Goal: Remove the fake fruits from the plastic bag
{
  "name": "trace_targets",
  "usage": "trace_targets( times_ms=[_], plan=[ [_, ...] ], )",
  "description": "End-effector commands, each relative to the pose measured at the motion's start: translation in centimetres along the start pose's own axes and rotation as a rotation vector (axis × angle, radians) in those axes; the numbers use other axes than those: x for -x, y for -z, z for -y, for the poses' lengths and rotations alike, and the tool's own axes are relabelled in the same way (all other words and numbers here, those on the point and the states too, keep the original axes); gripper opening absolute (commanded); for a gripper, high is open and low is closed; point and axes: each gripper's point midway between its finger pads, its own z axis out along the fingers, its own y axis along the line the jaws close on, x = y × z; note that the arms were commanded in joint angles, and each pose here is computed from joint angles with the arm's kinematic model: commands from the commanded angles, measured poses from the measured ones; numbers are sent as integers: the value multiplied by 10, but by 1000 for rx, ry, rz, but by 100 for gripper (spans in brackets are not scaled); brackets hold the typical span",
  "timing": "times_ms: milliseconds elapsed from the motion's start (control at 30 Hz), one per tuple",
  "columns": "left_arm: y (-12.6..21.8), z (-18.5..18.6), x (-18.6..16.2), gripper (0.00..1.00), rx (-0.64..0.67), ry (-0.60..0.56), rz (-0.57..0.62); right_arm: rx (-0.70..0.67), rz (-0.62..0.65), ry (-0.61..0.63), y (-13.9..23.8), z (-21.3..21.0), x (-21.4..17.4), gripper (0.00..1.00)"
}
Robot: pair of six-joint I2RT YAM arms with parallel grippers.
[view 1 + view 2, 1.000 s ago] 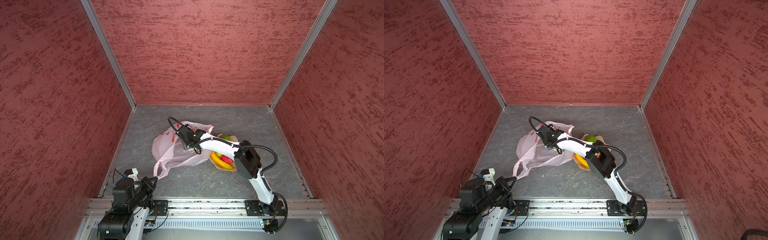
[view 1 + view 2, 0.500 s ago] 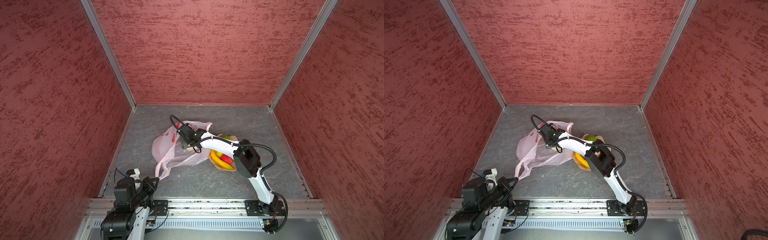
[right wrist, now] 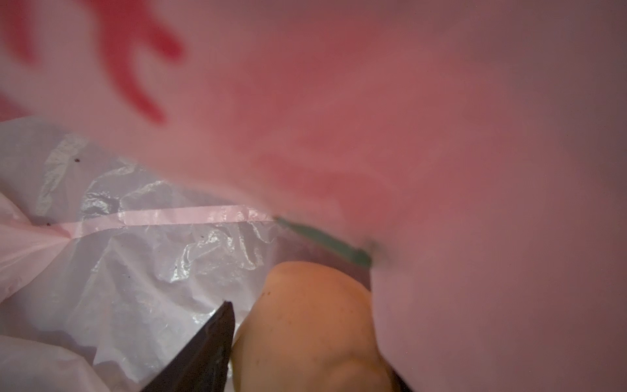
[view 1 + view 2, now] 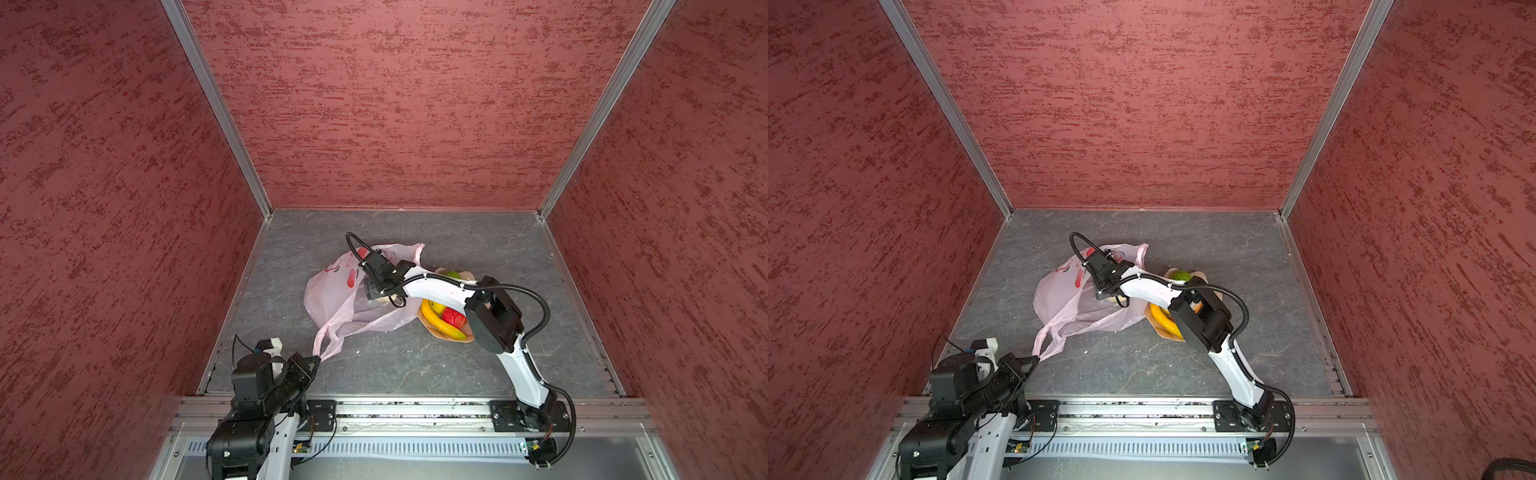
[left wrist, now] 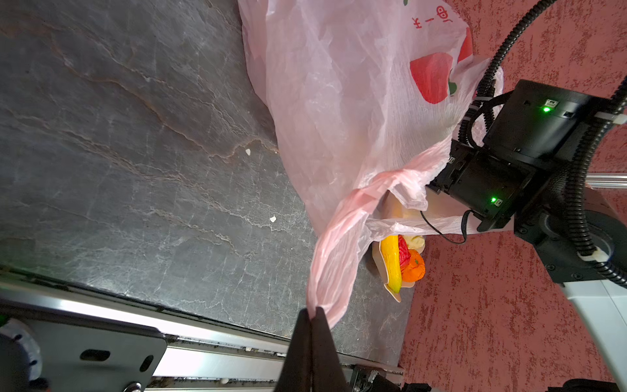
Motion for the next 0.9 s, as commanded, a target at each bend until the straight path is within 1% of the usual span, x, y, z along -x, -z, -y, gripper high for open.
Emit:
trace_targets(
  times_ms=[0,233,533,667,867],
  plan=[
    [-2,3,2,0,-22,2,14,8,-22,-29,-10,4,-8,69],
    [-4,2,4,0,-20,16,22,11,-30,-31,-15,8,-12,59],
    [-11,-2,8,0,-10,32,33,12,-25,-16,-15,12,-13,38],
    [-13,-1,12,0,-14,41,44,19,-10,-2,-8,12,-9,31],
    [-19,4,26,0,-41,68,93,69,24,35,18,1,6,26]
  ],
)
